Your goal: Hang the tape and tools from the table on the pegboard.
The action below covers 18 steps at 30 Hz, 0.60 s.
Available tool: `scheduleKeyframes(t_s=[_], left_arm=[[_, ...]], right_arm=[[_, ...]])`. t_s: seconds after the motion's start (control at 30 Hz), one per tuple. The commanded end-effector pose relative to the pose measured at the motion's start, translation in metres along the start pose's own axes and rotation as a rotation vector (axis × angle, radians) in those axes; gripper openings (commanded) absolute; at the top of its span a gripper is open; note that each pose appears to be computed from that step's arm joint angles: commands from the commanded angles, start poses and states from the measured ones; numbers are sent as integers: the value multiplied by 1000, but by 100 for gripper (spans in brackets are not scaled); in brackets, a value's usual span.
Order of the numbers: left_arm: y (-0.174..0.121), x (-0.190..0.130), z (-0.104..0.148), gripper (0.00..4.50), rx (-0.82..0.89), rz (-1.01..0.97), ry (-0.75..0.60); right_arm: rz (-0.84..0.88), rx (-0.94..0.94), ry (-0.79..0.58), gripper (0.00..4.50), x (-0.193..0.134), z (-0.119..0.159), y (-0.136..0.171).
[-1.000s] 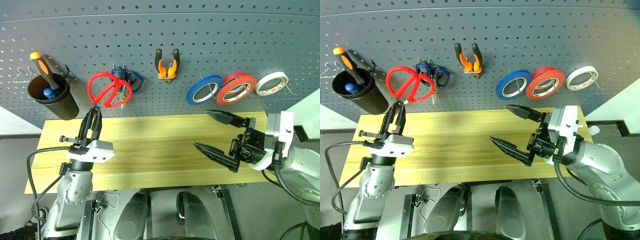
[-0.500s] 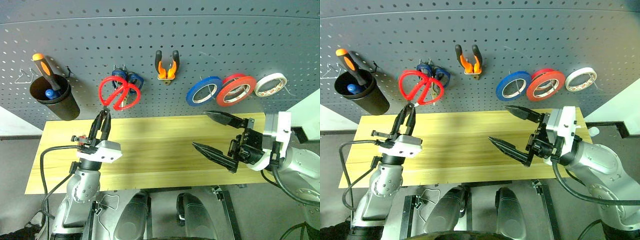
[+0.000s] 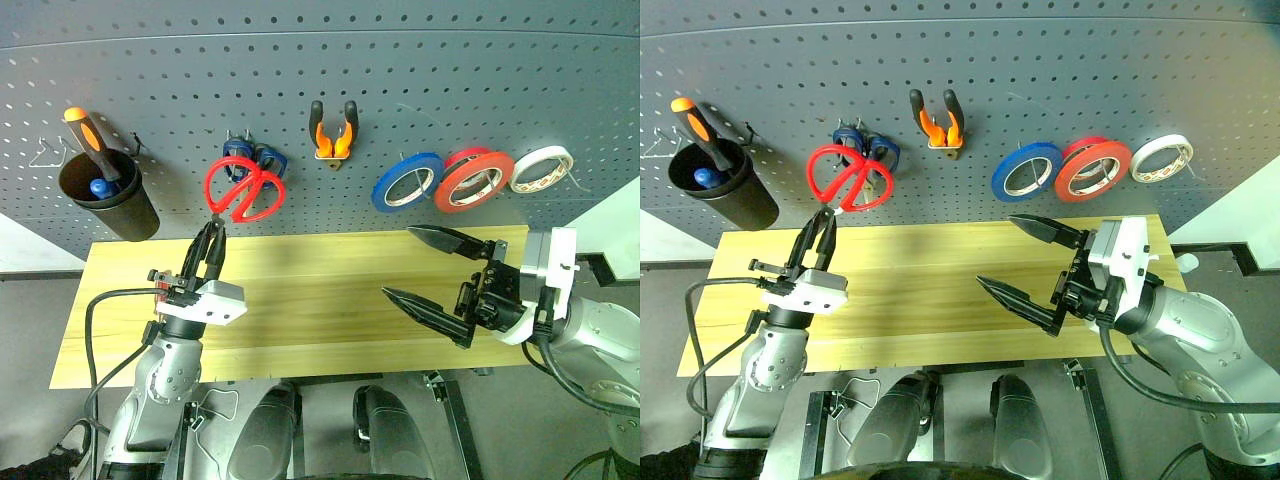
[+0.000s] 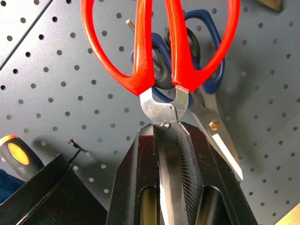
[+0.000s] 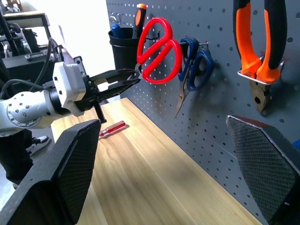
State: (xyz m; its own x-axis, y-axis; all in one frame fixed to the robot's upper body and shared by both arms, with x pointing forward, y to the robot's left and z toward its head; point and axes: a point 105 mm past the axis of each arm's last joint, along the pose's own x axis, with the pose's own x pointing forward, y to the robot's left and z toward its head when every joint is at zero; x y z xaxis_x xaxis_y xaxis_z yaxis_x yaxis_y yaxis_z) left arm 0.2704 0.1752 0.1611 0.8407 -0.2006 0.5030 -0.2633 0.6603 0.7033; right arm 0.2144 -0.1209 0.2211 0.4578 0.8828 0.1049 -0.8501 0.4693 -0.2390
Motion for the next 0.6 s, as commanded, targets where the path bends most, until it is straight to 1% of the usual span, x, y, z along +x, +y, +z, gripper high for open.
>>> scheduleKeyframes(t_s=[0.03,0.2,0.3,0.47,0.6], left_arm=[[4,5,3,25,14,25,-34],[-1,17,4,25,3,35,-59],[-5,23,0,25,2,38,-60],[-13,29,-15,25,1,38,-29],[-18,30,-33,25,-3,39,55]], right_arm=[[25,-37,-20,450,3,9,6],[25,-38,-12,450,3,9,8],[22,-40,-13,450,2,11,8],[22,-44,-16,450,2,13,10],[18,-45,-15,450,2,14,11]])
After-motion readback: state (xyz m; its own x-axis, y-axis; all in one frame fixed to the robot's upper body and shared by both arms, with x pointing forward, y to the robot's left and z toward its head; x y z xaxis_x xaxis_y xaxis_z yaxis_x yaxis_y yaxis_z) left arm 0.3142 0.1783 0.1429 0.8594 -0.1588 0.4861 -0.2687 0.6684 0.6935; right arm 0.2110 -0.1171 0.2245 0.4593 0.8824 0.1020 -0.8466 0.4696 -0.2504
